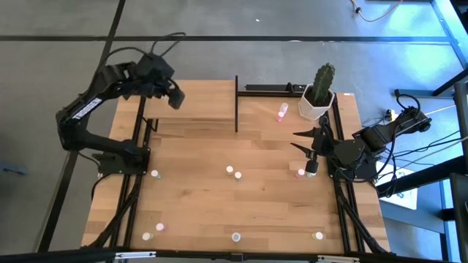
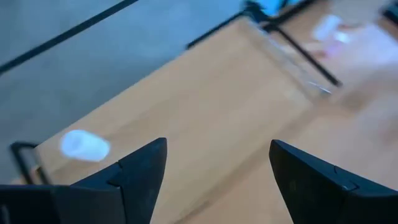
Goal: Pick and place medicine bottles onto shelf by color
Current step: Put the top yellow pill bottle on the shelf
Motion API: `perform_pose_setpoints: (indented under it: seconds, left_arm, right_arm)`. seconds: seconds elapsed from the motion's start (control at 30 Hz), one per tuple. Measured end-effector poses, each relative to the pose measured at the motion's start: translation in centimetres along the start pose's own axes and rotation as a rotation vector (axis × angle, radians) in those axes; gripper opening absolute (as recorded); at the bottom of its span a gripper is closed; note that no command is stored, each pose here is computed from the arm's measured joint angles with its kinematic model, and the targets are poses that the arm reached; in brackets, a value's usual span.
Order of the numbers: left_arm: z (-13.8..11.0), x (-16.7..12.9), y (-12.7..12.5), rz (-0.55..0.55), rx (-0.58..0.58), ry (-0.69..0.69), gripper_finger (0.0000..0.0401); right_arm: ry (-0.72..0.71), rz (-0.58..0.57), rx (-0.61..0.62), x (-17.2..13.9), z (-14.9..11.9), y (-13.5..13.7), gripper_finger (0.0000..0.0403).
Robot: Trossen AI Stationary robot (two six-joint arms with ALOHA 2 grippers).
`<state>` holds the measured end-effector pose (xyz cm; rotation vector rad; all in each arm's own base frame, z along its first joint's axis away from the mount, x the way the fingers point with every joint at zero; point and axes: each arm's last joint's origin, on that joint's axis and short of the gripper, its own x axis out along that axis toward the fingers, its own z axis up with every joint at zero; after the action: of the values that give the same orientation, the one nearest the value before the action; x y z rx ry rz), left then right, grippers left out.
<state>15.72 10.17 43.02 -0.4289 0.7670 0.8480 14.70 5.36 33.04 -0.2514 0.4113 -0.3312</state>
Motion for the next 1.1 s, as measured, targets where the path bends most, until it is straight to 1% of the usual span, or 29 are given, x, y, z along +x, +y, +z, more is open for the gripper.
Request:
perform_pose_setpoints:
  seconds: [0.13,0.23,0.4,0.5,0.7,0.83,1.0,1.1]
  left_arm:
    - [-0.8,-0.9,-1.6,-0.073,0.077,-0.007,0.0277]
    - [-1.5,-1.2,-2.9,-0.123,0.156,0.005,0.0277]
    - [-3.3,-0.5,-5.0,-0.185,0.271,0.065,0.0277]
    - [-4.4,0.1,-6.0,-0.206,0.31,0.096,0.0277]
    - [-6.4,0.9,-7.8,-0.24,0.305,0.15,0.0277]
    - [-7.9,0.7,-9.0,-0.276,0.296,0.177,0.0277]
    - [-8.8,0.0,-10.7,-0.34,0.254,0.134,0.0277]
    - [-9.4,-0.7,-11.4,-0.338,0.225,0.083,0.0277]
  right_arm:
    - [0.0,0.0,0.0,0.0,0.0,0.0,0.0161]
    - [0.0,0.0,0.0,0.0,0.0,0.0,0.0161]
    - [0.0,0.0,0.0,0.0,0.0,0.0,0.0161]
    - [0.0,0.0,0.0,0.0,0.0,0.0,0.0161]
    - [0.0,0.0,0.0,0.0,0.0,0.0,0.0161]
    - [0.0,0.0,0.0,0.0,0.0,0.0,0.0161]
    - [0.0,0.0,0.004,0.0,0.0,0.0,0.0161]
    - [-0.01,0.001,0.013,0.0,0.1,0.0,0.0161]
